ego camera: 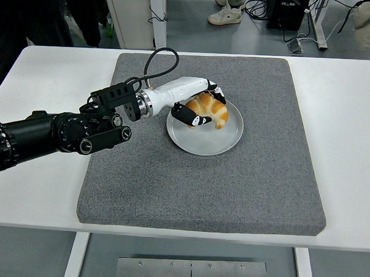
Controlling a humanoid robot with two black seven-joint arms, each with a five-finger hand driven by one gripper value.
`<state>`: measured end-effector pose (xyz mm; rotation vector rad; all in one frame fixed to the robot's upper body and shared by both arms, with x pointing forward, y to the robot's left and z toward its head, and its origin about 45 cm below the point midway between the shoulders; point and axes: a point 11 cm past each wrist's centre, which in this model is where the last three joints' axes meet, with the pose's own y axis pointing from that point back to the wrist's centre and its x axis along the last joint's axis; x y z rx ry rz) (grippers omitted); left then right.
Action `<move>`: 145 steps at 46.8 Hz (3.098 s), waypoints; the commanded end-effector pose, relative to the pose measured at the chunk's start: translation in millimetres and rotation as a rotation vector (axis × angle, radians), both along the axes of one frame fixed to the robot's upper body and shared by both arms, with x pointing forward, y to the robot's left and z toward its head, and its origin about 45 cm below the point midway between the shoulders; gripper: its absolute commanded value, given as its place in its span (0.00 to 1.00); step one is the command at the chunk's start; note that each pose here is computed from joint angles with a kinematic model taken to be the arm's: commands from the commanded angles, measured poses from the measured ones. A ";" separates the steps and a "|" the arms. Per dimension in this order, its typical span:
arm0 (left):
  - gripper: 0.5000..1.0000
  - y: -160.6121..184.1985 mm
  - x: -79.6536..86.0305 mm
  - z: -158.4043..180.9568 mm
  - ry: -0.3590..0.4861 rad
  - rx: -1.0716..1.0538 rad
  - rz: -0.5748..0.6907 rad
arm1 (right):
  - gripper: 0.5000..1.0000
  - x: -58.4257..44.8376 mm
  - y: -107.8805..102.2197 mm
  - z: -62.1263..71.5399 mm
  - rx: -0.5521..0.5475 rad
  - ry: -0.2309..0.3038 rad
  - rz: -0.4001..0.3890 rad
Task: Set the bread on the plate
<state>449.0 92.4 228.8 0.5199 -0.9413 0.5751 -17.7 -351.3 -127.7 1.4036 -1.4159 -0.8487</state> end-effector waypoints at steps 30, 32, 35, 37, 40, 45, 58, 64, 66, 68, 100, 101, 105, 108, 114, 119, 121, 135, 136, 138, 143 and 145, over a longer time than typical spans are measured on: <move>0.00 5.9 -3.2 -22.8 0.023 0.008 0.019 | 1.00 -0.1 -0.5 0.1 -0.001 0.000 0.000; 0.00 7.0 -3.6 -24.1 0.025 0.009 0.021 | 1.00 -0.1 0.0 0.0 0.000 0.000 0.000; 0.00 7.3 -4.0 -25.2 0.028 0.007 0.022 | 1.00 -0.1 0.0 0.0 0.000 0.000 0.000; 0.00 7.4 -3.6 -25.1 0.028 0.007 0.024 | 1.00 -0.1 0.0 0.0 0.000 0.000 0.000; 0.00 8.8 -3.6 -26.7 0.033 0.003 0.031 | 1.00 -0.1 -0.5 0.1 -0.001 0.000 0.000; 0.00 9.2 -3.6 -27.4 0.037 0.001 0.035 | 1.00 -0.1 -0.5 0.1 -0.001 0.000 0.000; 0.00 12.9 -0.6 -26.9 0.035 -0.004 0.052 | 1.00 -0.1 0.0 0.0 0.000 0.000 0.000; 0.00 13.0 -0.8 -27.2 0.036 -0.006 0.052 | 1.00 -0.1 -0.5 0.1 -0.001 0.000 0.000; 0.00 13.0 -0.8 -27.2 0.036 -0.006 0.053 | 1.00 -0.1 -0.5 0.1 -0.001 0.000 0.000; 0.00 12.8 -0.5 -26.5 0.034 -0.006 0.052 | 1.00 -0.1 -0.5 0.1 -0.001 0.000 0.000; 0.26 11.6 -2.6 -29.3 0.041 -0.012 0.049 | 1.00 -0.1 -0.5 0.1 -0.001 0.000 0.000; 0.27 12.5 -2.3 -29.2 0.041 -0.012 0.051 | 1.00 -0.1 -0.5 0.1 -0.001 0.000 0.000; 0.30 12.5 -2.3 -29.2 0.041 -0.012 0.051 | 1.00 -0.1 -0.5 0.1 -0.001 0.000 0.000; 0.33 11.6 -2.4 -29.0 0.041 -0.014 0.050 | 1.00 -0.1 -0.5 0.1 -0.001 0.000 0.000; 0.37 11.5 -2.5 -29.0 0.041 -0.013 0.049 | 1.00 -0.1 -0.5 0.1 -0.001 0.000 0.000; 0.41 11.8 -2.7 -29.7 0.043 -0.014 0.050 | 1.00 -0.2 -0.5 0.0 -0.002 0.002 0.000; 0.43 11.9 -2.6 -29.8 0.043 -0.014 0.052 | 1.00 -0.1 -0.5 0.1 -0.001 0.000 0.000; 0.51 13.1 -3.3 -31.3 0.047 -0.015 0.054 | 1.00 -0.1 -0.5 0.1 -0.001 0.000 0.000; 0.52 13.0 -3.1 -31.0 0.046 -0.016 0.054 | 1.00 -0.1 -0.5 0.1 -0.001 0.000 0.000; 0.54 13.0 -2.9 -30.7 0.047 -0.020 0.056 | 1.00 -0.1 -0.5 0.1 -0.001 0.000 0.000; 0.59 14.0 -1.5 -29.6 0.062 -0.045 0.076 | 1.00 -0.1 -0.5 0.1 -0.001 0.000 0.000; 0.61 14.4 -1.3 -29.7 0.066 -0.050 0.081 | 1.00 -0.1 -0.5 0.1 -0.001 0.000 0.000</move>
